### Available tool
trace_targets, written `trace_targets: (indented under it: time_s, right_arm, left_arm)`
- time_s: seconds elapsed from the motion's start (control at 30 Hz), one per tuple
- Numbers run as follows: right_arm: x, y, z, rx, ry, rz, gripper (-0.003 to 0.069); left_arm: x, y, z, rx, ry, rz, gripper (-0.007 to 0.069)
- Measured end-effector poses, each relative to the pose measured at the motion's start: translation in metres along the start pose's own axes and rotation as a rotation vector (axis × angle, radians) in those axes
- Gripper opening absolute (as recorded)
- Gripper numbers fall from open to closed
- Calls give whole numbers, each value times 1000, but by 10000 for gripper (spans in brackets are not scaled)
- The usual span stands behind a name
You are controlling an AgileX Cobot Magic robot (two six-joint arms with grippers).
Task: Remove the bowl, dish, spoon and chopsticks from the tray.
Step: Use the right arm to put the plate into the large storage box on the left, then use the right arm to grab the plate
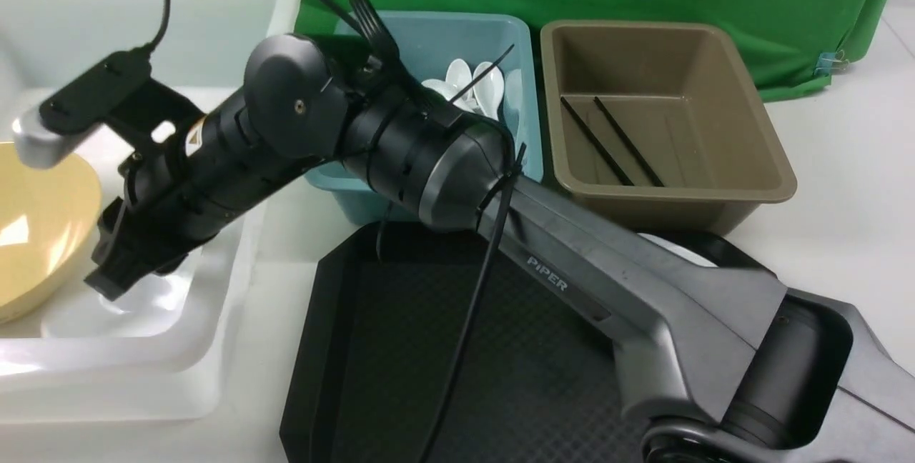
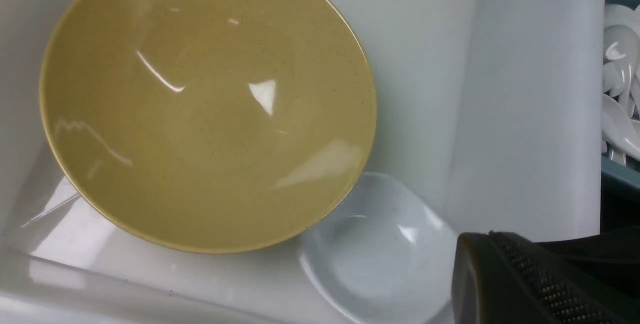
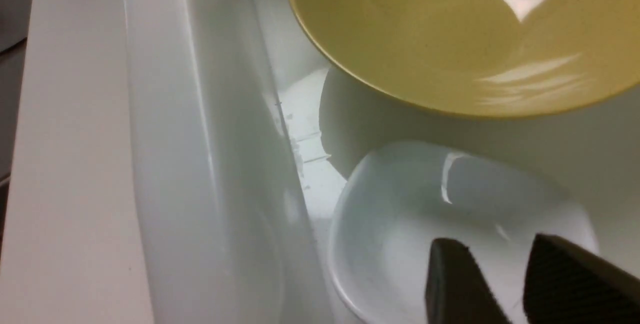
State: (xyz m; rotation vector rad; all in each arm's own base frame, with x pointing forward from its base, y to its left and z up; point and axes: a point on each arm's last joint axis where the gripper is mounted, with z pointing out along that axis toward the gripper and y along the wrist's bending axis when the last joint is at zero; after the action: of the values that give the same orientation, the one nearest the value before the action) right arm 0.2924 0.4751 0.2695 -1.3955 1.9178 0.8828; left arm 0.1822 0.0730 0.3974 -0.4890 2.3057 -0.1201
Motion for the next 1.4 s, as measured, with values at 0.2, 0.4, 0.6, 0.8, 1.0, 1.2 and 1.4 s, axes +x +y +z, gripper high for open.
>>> trace_targets:
  time_s: [0.2,0.4,0.6,0.8,1.0,1.2,1.4]
  right_arm:
    - [3,2,-1,-19,44,18,265]
    - [-17,-15,-67,97,109,84,90]
    - [-51,-39,-203,311,-45,114,1]
    - [-12,-37,-276,447,101,134,10]
    - [89,-28,-268,479,387,226,139]
    - [191,-33,-217,521,415,283,456]
    - [226,-65,-198,608,395,386,503]
  left_arm:
    - [0,0,0,1,0,-2,3]
    - [2,-17,3,76,15,57,3]
    - [20,-72,13,267,105,308,3]
    - [45,-128,17,453,180,524,3]
    - [66,-168,30,557,229,647,3]
    - [86,-210,65,646,209,818,3]
    - [91,-232,95,671,144,823,3]
